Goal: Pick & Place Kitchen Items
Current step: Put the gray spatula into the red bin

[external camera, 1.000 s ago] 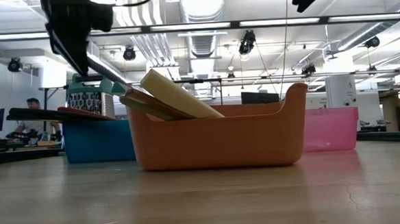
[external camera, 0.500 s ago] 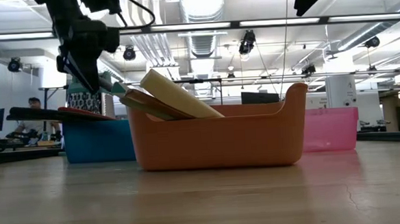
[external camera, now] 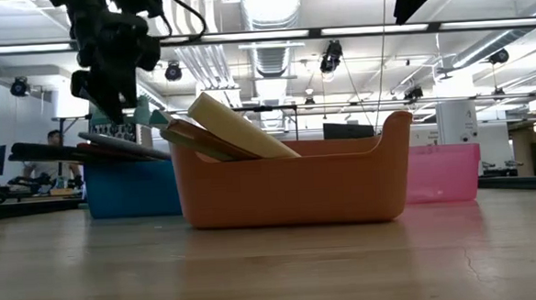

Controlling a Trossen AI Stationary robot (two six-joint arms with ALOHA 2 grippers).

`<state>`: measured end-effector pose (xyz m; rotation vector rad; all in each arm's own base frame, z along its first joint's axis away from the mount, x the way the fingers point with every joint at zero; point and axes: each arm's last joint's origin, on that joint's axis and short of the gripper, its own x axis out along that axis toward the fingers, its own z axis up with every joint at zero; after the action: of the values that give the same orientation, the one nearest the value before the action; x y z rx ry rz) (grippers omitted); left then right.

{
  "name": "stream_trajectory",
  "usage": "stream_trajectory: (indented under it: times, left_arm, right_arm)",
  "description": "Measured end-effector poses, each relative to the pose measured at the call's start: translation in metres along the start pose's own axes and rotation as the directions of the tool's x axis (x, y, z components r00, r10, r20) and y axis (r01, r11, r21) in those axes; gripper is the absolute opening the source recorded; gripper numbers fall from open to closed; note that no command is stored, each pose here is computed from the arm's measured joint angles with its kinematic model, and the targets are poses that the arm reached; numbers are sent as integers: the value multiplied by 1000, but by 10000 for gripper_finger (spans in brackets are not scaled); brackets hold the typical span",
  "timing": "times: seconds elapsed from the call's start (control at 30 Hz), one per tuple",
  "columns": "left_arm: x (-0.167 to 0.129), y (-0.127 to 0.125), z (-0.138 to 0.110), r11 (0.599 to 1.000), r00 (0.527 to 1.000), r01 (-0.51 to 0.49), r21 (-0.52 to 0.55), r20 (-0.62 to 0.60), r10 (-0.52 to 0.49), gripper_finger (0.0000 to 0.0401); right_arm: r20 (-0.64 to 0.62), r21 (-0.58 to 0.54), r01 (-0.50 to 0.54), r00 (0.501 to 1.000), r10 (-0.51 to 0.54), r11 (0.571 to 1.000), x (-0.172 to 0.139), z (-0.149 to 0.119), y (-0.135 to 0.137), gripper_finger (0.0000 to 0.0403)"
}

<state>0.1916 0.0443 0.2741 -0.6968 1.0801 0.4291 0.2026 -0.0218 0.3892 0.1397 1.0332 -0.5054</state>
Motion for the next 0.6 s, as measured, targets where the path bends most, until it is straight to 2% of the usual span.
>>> stream_trajectory:
  times: [0.13,0.3,0.47,0.6]
  left_arm:
    - [-16,-6,2,995,998,52,-83,-43,-56,310]
    - [-46,-18,-4,970,994,27,-242,-93,-50,302]
    - [-65,-46,-18,911,998,16,-412,-51,-41,290]
    - [-70,-70,-41,860,1000,16,-510,-12,-26,285]
  right_arm:
    - [-1,4,5,1000,-5,1000,1,0,-2,187]
    - [-1,1,5,1000,-5,1000,1,0,-2,187]
    - [-2,2,8,1000,-8,1000,2,1,-2,187]
    - [-8,-1,10,1000,-10,1000,3,0,-1,187]
